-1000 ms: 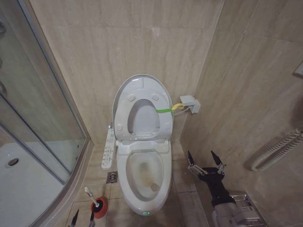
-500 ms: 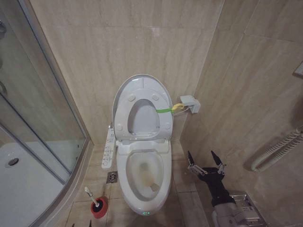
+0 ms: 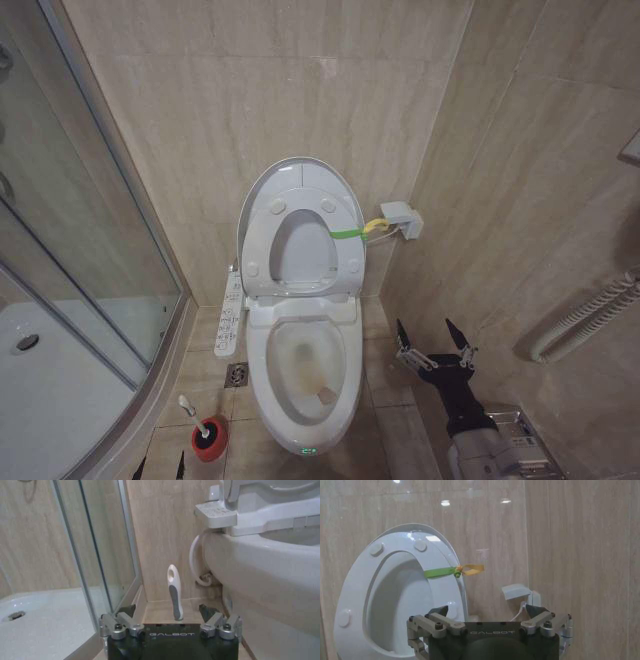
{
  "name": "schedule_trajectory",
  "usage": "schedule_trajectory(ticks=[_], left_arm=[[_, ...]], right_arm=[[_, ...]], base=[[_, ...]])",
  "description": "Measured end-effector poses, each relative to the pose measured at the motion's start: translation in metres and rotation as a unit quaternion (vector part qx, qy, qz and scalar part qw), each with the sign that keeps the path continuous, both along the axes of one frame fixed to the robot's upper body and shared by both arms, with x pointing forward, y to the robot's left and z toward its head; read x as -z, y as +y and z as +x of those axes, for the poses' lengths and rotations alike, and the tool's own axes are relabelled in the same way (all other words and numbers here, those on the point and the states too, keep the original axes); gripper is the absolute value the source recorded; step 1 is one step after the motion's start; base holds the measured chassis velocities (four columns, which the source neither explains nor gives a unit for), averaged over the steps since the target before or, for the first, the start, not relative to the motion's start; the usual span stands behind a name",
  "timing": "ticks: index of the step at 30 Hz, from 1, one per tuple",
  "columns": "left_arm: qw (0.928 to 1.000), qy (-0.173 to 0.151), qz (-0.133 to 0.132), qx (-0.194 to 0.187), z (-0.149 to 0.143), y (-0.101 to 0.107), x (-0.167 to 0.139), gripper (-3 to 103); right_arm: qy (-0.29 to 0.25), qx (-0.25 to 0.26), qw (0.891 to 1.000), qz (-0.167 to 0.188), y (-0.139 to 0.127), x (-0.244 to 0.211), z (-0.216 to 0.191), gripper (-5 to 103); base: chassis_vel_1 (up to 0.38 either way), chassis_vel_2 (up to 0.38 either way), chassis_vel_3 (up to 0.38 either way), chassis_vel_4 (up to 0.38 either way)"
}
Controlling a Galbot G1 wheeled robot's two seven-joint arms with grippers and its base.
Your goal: Open the toilet lid, clean the toilet bowl with a toilet brush, close the toilet lid, and flush.
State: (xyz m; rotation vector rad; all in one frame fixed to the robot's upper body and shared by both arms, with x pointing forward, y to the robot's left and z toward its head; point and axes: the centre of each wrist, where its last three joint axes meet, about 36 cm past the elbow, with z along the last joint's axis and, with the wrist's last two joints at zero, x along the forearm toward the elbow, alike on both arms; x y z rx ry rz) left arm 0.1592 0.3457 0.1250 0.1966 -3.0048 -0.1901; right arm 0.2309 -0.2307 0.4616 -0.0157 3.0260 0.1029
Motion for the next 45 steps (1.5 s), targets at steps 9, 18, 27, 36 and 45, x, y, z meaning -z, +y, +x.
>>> schedule_trajectory(ticks=[9,18,27,36,45], left_arm=[[0.9993,-0.022,-0.023,0.016,0.017,-0.005,0.004,84],[0.9991,-0.029,-0.024,0.018,0.038,0.003,0.011,84],[0.9989,-0.030,-0.026,0.023,0.055,0.014,0.019,82],[0.9989,-0.026,-0.024,0.031,0.074,0.029,0.025,82],[0.9980,-0.029,-0.021,0.053,0.096,0.038,0.029,83]], right_arm=[[0.000,0.000,1.000,0.000,0.000,0.000,0.000,100],[0.000,0.000,1.000,0.000,0.000,0.000,0.000,100],[0.000,0.000,1.000,0.000,0.000,0.000,0.000,100],[0.000,0.000,1.000,0.000,0.000,0.000,0.000,100],[0.000,0.000,1.000,0.000,0.000,0.000,0.000,100]], base=[[0.000,0.000,0.000,0.000],[0.000,0.000,0.000,0.000],[0.000,0.000,0.000,0.000],[0.000,0.000,0.000,0.000],[0.000,0.000,0.000,0.000]])
